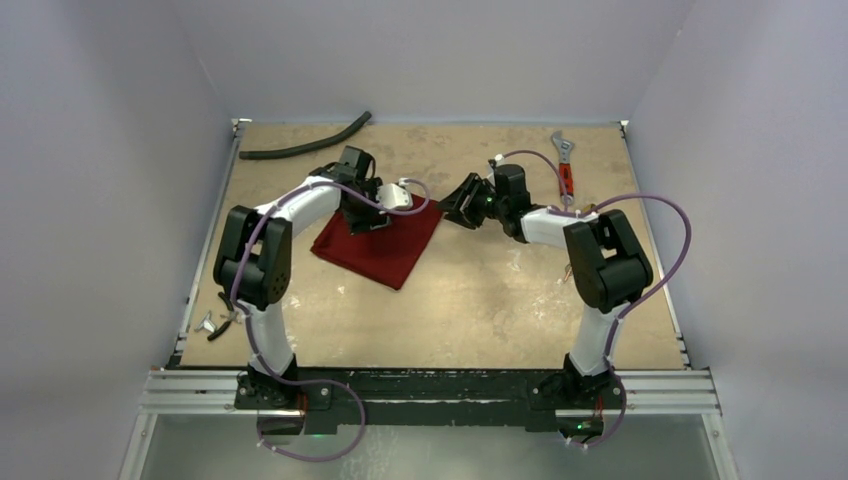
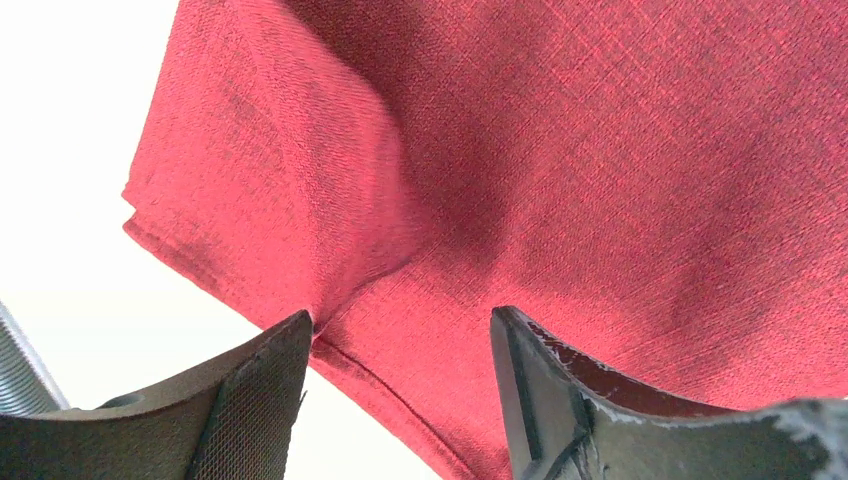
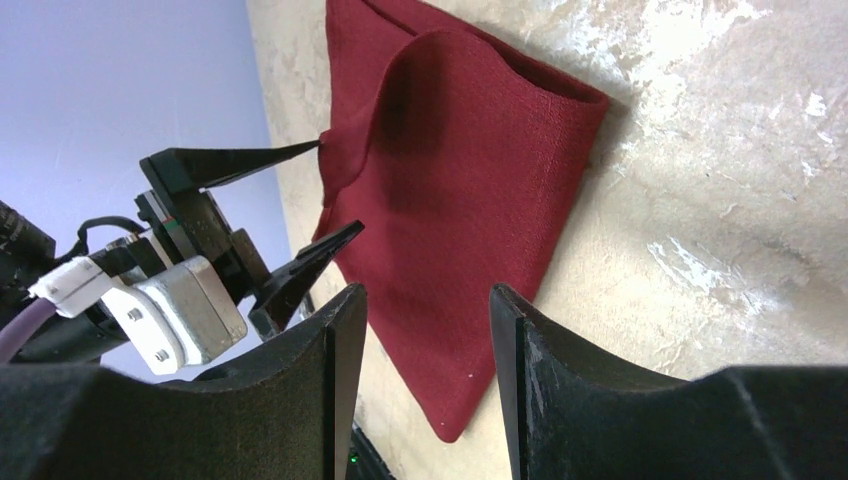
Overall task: Fold the napkin into a case and place the utensils inside
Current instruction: Fold the top corner of the square-folded napkin at the center of the board.
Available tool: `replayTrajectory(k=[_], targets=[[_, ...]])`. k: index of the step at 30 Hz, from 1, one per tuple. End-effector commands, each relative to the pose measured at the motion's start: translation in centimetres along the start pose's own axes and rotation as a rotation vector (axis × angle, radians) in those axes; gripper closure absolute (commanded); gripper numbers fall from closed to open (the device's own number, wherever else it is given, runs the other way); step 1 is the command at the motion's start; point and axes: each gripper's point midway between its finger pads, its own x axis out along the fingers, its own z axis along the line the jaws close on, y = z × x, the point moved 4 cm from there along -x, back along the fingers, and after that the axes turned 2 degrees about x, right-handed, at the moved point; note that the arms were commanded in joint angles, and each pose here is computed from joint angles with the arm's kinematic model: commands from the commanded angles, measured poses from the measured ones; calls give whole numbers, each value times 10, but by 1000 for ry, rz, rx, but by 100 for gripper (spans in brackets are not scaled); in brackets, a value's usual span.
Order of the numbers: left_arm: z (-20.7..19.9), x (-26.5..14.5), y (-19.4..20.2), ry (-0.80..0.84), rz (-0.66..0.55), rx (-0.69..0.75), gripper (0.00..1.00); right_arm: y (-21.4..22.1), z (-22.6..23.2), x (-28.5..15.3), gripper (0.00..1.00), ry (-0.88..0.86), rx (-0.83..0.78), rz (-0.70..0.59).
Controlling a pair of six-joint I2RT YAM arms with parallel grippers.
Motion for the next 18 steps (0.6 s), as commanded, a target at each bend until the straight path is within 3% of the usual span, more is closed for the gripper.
replayTrajectory(k=[1, 7, 18], targets=[[10, -8, -3, -79, 7, 81, 35, -7, 16, 4, 48, -59, -27, -13], [26, 2, -8, -144, -1, 60, 46, -6, 15, 4, 48, -60, -25, -11], [39, 5, -28, -171, -90, -4, 83, 0, 10, 2, 48, -64, -19, -3]])
